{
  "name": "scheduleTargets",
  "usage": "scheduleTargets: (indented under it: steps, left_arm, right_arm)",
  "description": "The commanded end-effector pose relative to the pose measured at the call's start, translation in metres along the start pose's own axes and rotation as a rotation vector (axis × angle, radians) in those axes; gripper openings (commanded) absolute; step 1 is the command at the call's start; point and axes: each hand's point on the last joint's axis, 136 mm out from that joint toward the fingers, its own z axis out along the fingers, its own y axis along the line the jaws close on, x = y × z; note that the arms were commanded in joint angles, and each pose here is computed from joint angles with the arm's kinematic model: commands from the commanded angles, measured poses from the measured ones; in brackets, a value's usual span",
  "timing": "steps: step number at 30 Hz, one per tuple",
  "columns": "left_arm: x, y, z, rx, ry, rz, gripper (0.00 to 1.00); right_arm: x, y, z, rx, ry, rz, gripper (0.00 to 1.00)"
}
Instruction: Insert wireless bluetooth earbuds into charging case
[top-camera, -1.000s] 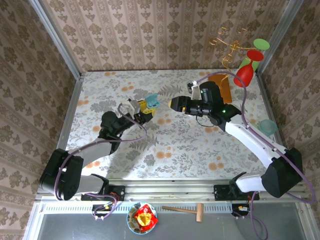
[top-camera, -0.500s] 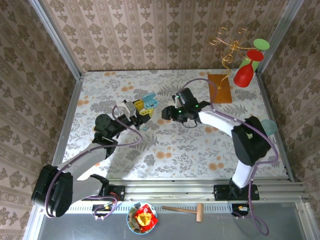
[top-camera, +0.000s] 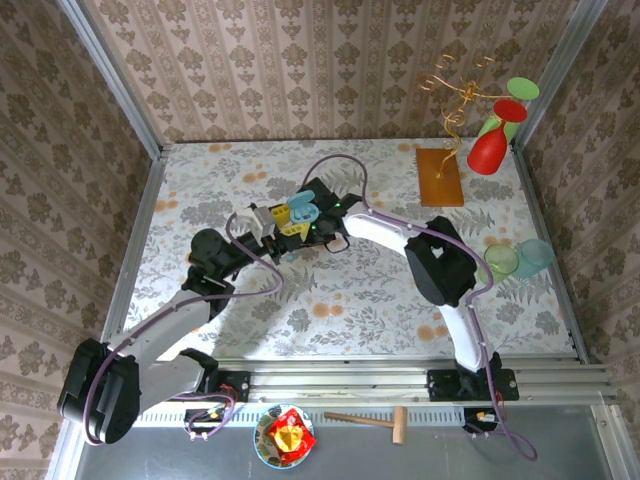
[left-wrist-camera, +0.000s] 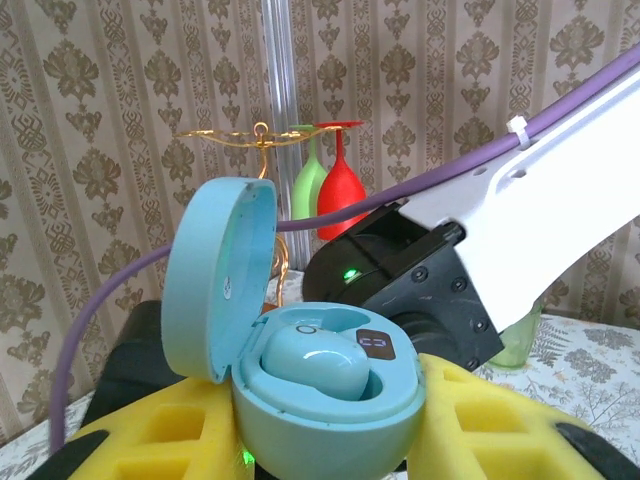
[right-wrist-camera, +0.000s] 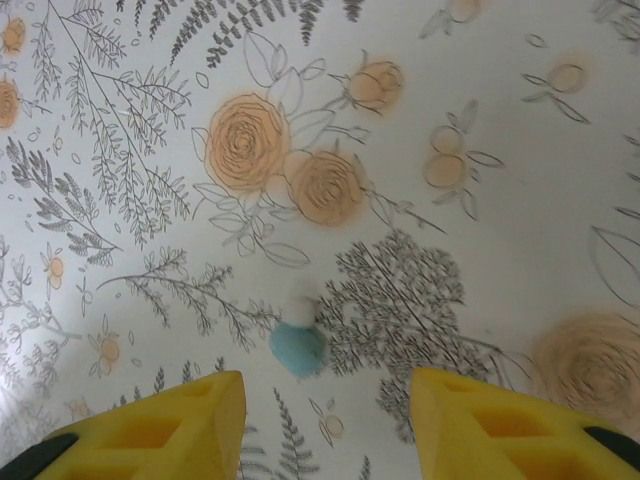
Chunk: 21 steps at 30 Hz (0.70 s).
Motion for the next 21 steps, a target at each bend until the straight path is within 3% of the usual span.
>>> scheduleTargets:
  steps: [1, 11, 21]
  left_arm:
    - [-0.02, -0.002, 0.002, 0.002, -0.043, 0.052, 0.29]
    - [-0.018, -0.002, -0.002, -0.009, -0.029, 0.063, 0.29]
    - [-0.021, -0.002, -0.004, -0.016, -0.034, 0.07, 0.29]
  right_arm:
    - [0.011, -0.002, 0.013, 0.057, 0.077, -0.059, 0.47]
    - [0.022, 0.001, 0.044, 0.121, 0.185, -0.126, 0.39]
    - [0.036, 0.004, 0.05, 0.179, 0.243, -0.191, 0.34]
